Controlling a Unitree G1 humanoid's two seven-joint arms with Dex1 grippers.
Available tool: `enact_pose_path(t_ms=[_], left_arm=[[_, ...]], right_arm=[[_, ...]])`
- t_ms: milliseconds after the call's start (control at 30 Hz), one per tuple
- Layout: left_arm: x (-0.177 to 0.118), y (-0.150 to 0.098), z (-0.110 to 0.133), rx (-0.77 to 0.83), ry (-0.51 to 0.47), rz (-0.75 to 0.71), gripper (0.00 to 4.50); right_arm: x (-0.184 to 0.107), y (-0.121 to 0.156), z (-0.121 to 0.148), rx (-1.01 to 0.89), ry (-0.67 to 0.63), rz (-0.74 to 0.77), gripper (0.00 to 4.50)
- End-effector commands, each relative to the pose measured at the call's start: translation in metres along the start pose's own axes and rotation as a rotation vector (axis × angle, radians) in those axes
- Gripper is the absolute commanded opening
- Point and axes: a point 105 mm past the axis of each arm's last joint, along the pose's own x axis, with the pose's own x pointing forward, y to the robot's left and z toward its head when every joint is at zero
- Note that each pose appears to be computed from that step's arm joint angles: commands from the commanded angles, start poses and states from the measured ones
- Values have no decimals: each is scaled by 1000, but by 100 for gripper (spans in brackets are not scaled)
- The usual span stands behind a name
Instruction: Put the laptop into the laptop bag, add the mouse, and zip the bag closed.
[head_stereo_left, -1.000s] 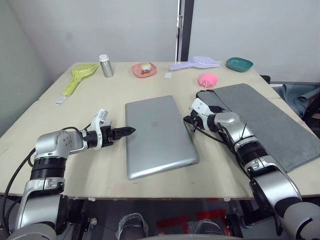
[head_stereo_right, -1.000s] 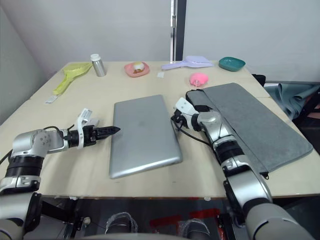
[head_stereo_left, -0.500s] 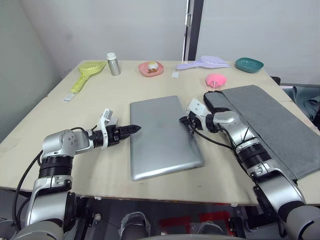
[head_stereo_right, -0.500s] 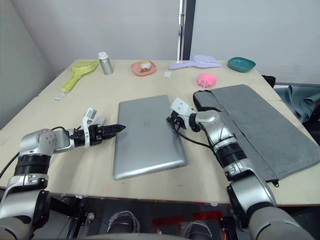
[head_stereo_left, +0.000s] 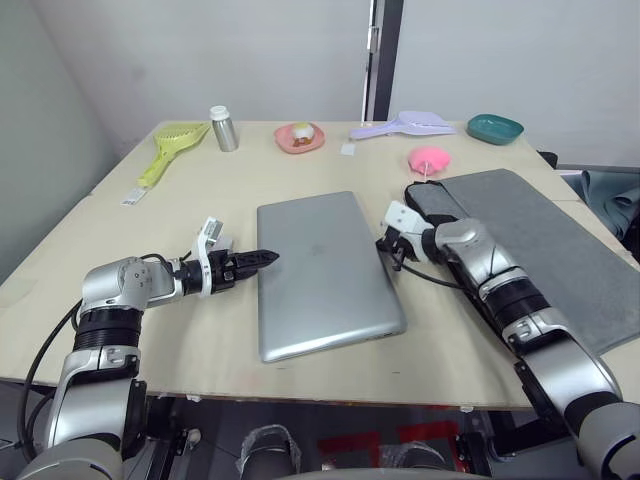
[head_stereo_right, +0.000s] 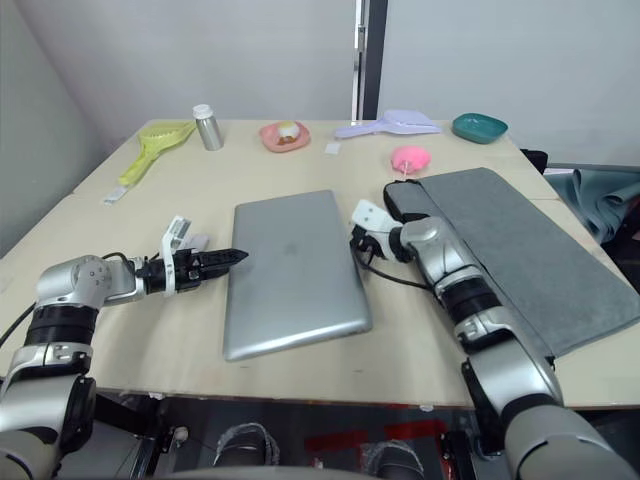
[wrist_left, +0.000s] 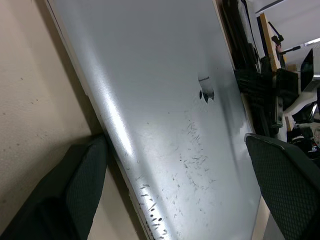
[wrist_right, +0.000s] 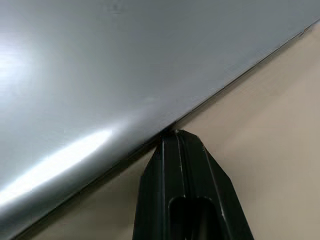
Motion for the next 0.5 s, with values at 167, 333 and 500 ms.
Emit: enact_pose_path(t_ms=[167, 333, 500], left_arm=[[8, 8, -23, -59, 79, 19, 450], [10, 0, -14, -65, 47, -23, 450], [9, -14, 3, -95, -31, -111, 450]], right_arm=[[22, 32, 22, -13, -65, 117, 1], [30, 46, 47, 40, -148, 176, 1], [28, 44, 38, 49, -125, 165, 1]])
